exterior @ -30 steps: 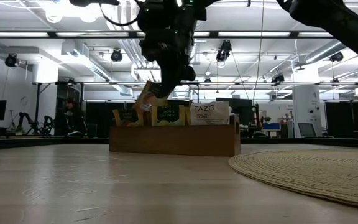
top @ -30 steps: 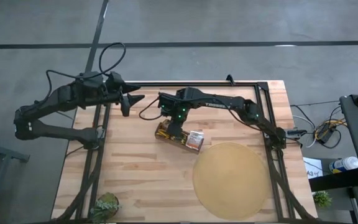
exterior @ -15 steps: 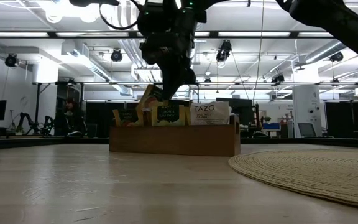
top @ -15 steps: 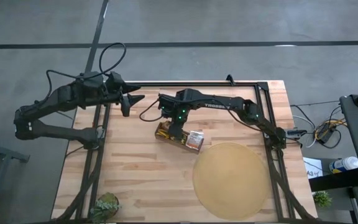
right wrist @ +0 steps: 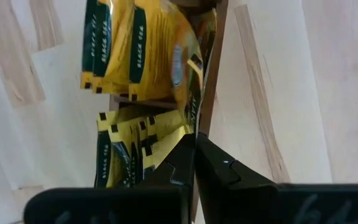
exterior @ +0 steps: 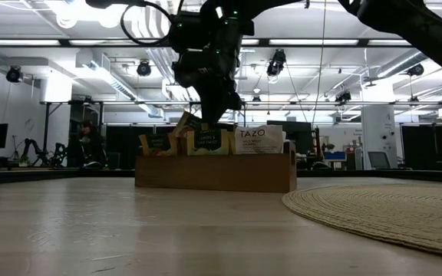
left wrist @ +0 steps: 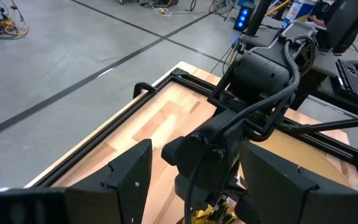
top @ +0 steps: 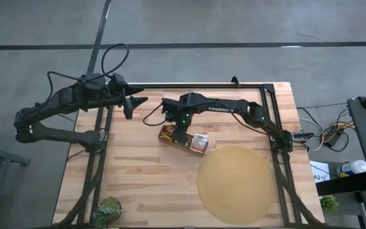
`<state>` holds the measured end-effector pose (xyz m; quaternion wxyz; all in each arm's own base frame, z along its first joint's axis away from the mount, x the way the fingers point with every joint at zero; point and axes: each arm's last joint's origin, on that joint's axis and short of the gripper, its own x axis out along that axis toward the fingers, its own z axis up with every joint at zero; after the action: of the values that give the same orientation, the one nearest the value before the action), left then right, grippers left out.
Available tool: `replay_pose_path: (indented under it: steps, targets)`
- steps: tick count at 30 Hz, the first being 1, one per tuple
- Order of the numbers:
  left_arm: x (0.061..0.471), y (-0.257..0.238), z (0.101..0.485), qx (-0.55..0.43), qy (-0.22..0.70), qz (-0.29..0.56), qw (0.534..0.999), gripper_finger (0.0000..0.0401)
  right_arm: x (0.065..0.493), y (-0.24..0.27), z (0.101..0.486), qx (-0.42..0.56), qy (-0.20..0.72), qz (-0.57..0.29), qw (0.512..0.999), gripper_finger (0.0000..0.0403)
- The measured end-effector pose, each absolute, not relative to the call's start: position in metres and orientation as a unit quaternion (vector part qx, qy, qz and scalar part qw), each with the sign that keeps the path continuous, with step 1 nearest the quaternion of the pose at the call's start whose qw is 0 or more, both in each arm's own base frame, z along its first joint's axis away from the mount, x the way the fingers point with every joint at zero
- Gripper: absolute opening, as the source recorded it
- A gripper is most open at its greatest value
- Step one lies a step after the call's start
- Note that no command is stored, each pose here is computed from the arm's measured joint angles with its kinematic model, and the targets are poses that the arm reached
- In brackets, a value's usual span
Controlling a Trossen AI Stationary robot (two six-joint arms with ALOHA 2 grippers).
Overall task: Pick & Place Tea
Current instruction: Put the orange tea bag into the left section of the wooden organizer, then adjust the orange tea bags in the wooden organizer
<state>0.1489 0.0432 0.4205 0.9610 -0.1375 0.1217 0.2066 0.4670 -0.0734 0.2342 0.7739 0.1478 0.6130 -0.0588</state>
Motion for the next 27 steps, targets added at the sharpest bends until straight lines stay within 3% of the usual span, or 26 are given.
replay_pose_path:
  steps: [10, 21, 27]
  targets:
    - [0.1489, 0.0431, 0.4205, -0.138, 0.122, 0.206, 0.961, 0.0236, 0.4684, -0.0736, 0.2345, 0.137, 0.608, -0.049, 0.781, 0.0013]
    - [0.149, 0.0431, 0.4205, -0.138, 0.122, 0.207, 0.961, 0.0236, 0.4681, -0.0736, 0.2344, 0.144, 0.609, -0.055, 0.778, 0.0091]
    - [0.149, 0.0431, 0.4205, -0.141, 0.121, 0.207, 0.961, 0.0236, 0.4682, -0.0758, 0.2363, 0.141, 0.606, -0.054, 0.781, 0.0113]
